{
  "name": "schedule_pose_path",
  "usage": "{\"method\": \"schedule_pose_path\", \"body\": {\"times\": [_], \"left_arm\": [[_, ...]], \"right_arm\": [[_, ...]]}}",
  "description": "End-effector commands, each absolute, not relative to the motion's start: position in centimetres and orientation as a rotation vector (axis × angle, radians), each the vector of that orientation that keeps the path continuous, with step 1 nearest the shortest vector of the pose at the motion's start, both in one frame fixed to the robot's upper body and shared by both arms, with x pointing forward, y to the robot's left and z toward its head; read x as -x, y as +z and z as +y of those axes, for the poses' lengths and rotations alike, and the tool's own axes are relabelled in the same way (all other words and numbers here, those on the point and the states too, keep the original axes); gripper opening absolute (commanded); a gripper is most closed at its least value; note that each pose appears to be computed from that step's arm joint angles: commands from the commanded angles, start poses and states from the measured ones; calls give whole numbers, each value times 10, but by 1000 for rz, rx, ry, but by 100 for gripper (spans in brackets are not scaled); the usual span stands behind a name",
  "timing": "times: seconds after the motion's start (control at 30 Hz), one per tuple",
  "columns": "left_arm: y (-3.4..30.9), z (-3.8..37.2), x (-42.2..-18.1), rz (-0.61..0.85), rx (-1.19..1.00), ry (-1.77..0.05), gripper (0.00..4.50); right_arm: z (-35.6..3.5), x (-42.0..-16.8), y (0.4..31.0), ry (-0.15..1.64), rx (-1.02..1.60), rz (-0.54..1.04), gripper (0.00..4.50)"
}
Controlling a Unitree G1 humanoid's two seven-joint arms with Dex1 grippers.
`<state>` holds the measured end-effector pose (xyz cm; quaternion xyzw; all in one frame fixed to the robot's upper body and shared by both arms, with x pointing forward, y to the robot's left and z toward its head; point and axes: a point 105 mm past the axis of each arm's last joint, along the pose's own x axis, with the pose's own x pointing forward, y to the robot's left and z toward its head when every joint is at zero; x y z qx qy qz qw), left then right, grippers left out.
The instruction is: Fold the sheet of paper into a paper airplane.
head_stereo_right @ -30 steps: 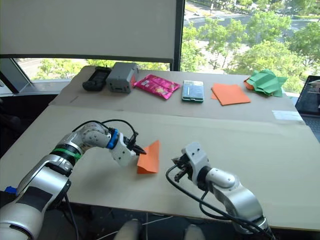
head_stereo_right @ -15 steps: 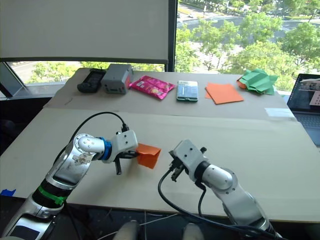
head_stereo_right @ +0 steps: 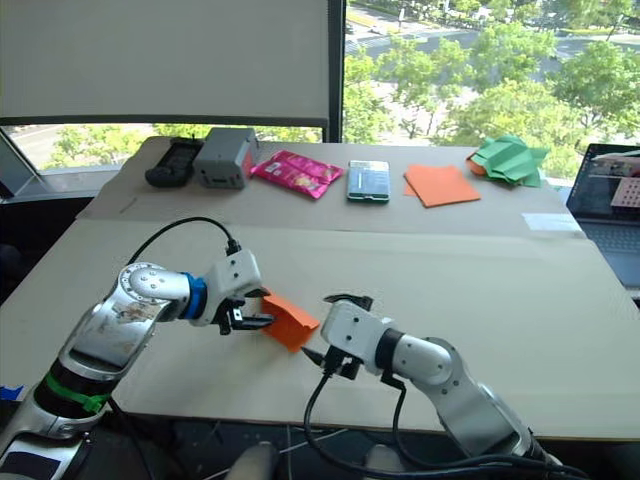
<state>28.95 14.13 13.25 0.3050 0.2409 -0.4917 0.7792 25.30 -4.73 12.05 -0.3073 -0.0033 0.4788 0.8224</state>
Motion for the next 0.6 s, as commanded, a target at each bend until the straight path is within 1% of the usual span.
{"method": "schedule_pose_path", "body": {"times": [0.03, 0.1, 0.17, 0.23, 0.33, 0.6], "left_arm": [[139, 165, -282, 510, -709, -1103, 289], [140, 172, -286, 499, -705, -1085, 289], [142, 179, -301, 459, -650, -999, 289], [139, 185, -309, 445, -617, -944, 289], [135, 188, -308, 434, -579, -927, 289], [136, 182, -305, 390, -449, -923, 289]], "right_arm": [[-34, -267, 128, 961, 734, -127, 447], [-33, -275, 125, 925, 744, -134, 447], [-28, -280, 124, 900, 741, -158, 447], [-25, -282, 125, 883, 744, -183, 447], [-25, -283, 125, 872, 741, -195, 365], [-26, -279, 119, 923, 747, -185, 88]]}}
